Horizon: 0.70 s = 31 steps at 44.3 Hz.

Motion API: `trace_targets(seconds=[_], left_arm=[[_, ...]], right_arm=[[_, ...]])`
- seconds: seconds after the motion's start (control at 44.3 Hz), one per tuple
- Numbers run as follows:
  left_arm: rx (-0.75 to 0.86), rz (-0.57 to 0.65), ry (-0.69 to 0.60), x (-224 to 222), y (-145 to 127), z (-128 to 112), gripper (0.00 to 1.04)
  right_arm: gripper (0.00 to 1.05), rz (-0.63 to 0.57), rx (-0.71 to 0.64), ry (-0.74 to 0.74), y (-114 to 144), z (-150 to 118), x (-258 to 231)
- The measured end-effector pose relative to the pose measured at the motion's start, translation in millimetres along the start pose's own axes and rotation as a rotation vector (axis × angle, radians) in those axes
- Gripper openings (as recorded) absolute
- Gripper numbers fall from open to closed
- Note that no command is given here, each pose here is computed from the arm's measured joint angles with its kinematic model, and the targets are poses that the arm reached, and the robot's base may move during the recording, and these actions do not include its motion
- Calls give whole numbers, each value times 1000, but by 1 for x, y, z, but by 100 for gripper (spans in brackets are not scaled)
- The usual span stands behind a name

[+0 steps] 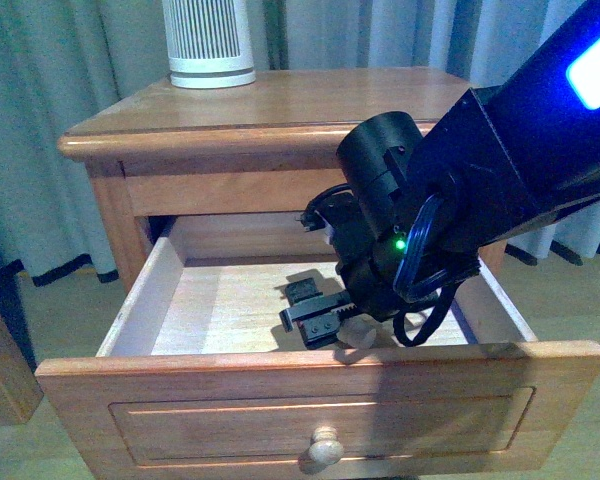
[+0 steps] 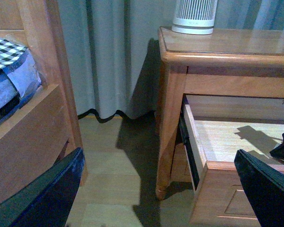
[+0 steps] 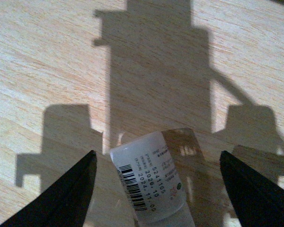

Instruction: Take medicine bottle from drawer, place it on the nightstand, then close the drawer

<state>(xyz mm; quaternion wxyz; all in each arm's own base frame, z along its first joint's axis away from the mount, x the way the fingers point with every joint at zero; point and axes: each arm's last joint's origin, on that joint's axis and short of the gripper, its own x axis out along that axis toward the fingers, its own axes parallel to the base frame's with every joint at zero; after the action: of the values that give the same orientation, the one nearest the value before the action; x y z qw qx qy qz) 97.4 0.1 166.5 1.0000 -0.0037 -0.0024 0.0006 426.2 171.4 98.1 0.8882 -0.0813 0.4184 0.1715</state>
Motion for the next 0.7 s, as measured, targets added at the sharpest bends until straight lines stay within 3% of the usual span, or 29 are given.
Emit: trace_targets(seconds=[0.045,0.316,0.519,0.699], left_arm=[[0,0,0,0,0,0,98],[0,0,0,0,0,0,98],[0,0,0,0,0,0,98],[0,0,0,0,0,0,98]], right_arm=[[72,-1,4,1,-2,0,1],[72,0,16,6,-7,-3,4],[35,24,17,12,-5,-8,6],[31,37,12,8,-1,-12,5]])
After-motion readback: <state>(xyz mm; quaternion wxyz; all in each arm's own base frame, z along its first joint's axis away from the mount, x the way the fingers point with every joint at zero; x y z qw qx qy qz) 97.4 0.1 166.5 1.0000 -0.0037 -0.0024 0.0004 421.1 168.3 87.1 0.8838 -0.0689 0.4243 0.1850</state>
